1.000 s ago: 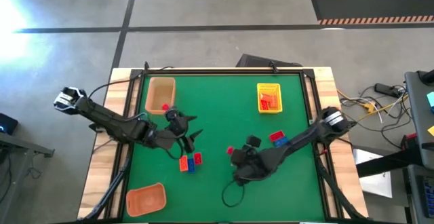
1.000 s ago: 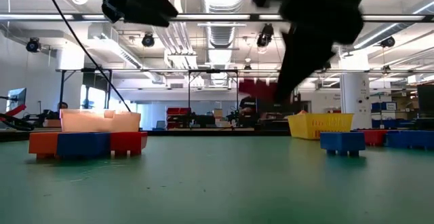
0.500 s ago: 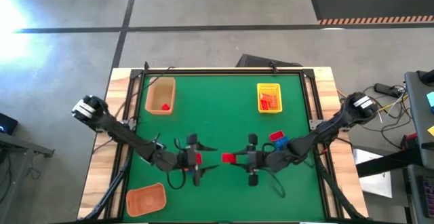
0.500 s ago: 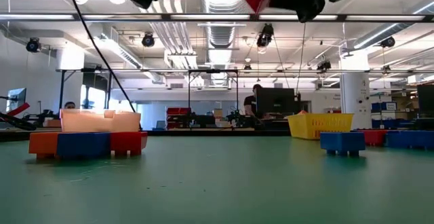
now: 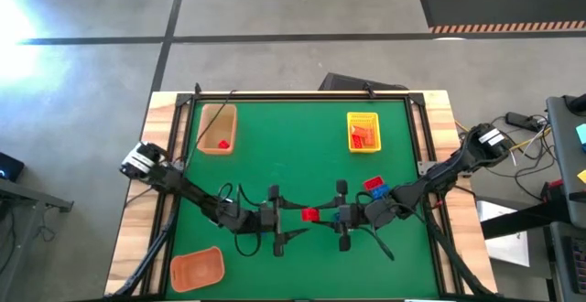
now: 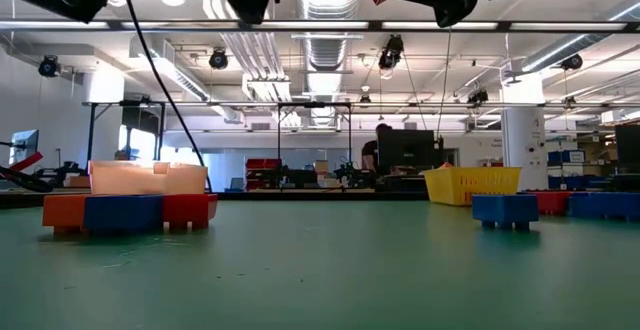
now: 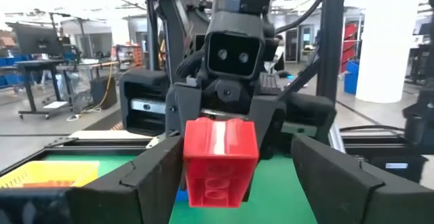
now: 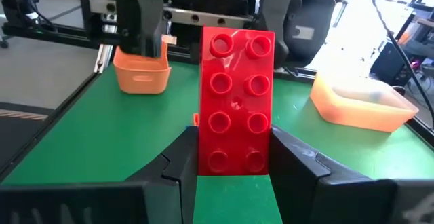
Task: Sort & place blocks by color
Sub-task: Put the red game piece into the orange bin
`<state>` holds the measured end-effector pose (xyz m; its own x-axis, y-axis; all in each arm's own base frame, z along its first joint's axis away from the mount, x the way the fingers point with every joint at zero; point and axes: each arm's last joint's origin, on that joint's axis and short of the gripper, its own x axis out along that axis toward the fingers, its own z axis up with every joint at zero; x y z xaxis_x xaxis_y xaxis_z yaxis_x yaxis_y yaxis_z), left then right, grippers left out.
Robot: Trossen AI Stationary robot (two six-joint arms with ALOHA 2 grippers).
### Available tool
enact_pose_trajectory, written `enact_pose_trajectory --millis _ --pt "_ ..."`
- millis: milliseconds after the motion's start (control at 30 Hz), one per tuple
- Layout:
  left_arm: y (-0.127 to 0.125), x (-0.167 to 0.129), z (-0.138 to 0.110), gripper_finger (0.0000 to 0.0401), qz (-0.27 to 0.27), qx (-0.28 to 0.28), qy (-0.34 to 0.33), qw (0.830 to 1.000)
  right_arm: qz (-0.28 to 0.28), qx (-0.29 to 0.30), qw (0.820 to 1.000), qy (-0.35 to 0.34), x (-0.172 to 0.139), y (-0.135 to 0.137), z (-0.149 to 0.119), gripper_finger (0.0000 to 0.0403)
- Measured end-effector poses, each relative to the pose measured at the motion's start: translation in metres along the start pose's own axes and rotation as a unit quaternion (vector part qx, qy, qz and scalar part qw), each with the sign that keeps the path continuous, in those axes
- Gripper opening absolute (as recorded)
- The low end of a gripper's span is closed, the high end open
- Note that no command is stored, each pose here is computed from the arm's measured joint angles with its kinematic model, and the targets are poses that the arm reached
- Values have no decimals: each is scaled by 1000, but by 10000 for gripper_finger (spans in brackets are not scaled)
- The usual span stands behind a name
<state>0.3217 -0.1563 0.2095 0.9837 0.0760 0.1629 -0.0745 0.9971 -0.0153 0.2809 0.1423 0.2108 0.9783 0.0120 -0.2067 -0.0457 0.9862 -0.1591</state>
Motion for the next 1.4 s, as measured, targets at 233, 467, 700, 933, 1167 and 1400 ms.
enact_pose_trajectory --millis 233,467,700,933,1167,1400 --pt "-4 12 0 238 4 19 -15 1000 1 -2 1000 0 0 0 0 125" --pt "-3 12 1 132 16 15 -14 1000 3 -2 1000 2 0 0 0 125" --pt "-5 9 2 124 22 -5 -11 1000 -2 5 1000 1 -1 -1 1 235" --pt "-22 -1 15 124 28 -61 73 995 0 34 999 20 -17 -9 12 319" --pt "-47 -21 60 124 68 -152 289 943 -5 62 997 47 -39 -21 22 324" --pt "-72 -66 107 124 77 -212 527 820 -6 65 996 59 -43 -24 22 310"
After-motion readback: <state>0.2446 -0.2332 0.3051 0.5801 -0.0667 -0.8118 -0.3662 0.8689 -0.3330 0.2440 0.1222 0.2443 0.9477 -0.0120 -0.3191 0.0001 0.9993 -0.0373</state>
